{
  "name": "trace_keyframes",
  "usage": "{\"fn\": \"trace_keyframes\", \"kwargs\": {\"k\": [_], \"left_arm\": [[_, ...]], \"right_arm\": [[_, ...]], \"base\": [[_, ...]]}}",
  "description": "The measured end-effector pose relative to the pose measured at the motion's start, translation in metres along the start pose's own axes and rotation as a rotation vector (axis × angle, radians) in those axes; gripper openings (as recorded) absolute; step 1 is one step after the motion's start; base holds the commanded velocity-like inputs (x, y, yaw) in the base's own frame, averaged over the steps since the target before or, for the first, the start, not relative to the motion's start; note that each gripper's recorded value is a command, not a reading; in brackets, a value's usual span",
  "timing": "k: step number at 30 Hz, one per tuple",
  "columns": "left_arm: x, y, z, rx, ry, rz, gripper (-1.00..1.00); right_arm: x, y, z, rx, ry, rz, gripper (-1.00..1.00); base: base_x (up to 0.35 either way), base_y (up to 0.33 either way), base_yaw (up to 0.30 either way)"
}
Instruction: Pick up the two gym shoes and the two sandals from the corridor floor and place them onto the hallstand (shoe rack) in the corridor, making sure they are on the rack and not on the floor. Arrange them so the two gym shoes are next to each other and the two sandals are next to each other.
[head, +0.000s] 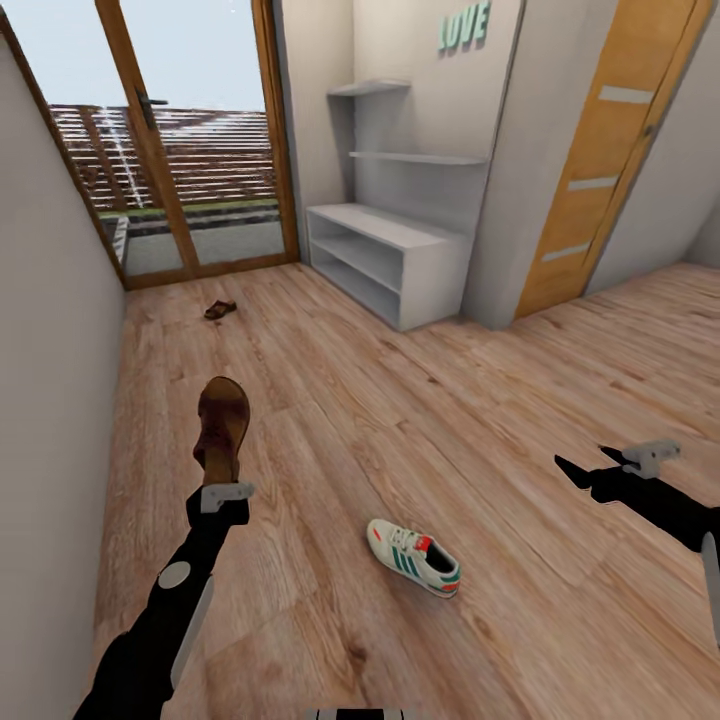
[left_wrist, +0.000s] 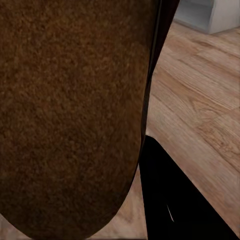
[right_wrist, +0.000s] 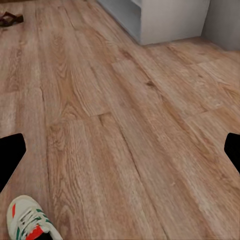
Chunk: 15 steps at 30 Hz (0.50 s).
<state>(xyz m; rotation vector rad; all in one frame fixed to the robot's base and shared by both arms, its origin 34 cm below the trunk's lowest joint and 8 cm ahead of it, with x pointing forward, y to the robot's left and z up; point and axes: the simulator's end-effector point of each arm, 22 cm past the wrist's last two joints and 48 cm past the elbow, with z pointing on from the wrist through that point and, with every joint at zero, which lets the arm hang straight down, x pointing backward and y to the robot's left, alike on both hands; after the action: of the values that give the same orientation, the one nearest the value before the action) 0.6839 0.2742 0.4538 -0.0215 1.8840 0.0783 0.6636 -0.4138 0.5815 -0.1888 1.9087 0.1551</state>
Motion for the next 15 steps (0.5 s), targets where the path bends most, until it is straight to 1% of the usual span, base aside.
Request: {"fn": "trace_keyframes", "kwargs": {"k": [3,6,9,15], "left_arm": [[0.0,-0.0005,0.0,0.001,0.0,0.0,-1.0],[-0.0001,-0.0006,-0.0001,0.001,0.0,0.0,-1.0],[-0.0001,-0.0006,-0.0001,0.001,0.0,0.0,-1.0],[-0.0001,-0.0008,-0.0002,0.002,0.0,0.0,-1.0]], "right_arm": [[-0.0001,0.0,0.0,0.0,0.0,0.0,1.0],[-0.0002,-0.0001,-0.0001,0.0,0.0,0.0,1.0],[-0.0004,0.0,-0.0001,0.0,-0.001,0.0,1.0],[-0.0005,-0.0001,-0.0003,0.0,-0.001,0.0,1.0]], "base": [[0.002,0.0,0.279],[0.092,-0.013,0.279],[0.183,-0.092,0.279],[0.233,-0.161,0.279]]}}
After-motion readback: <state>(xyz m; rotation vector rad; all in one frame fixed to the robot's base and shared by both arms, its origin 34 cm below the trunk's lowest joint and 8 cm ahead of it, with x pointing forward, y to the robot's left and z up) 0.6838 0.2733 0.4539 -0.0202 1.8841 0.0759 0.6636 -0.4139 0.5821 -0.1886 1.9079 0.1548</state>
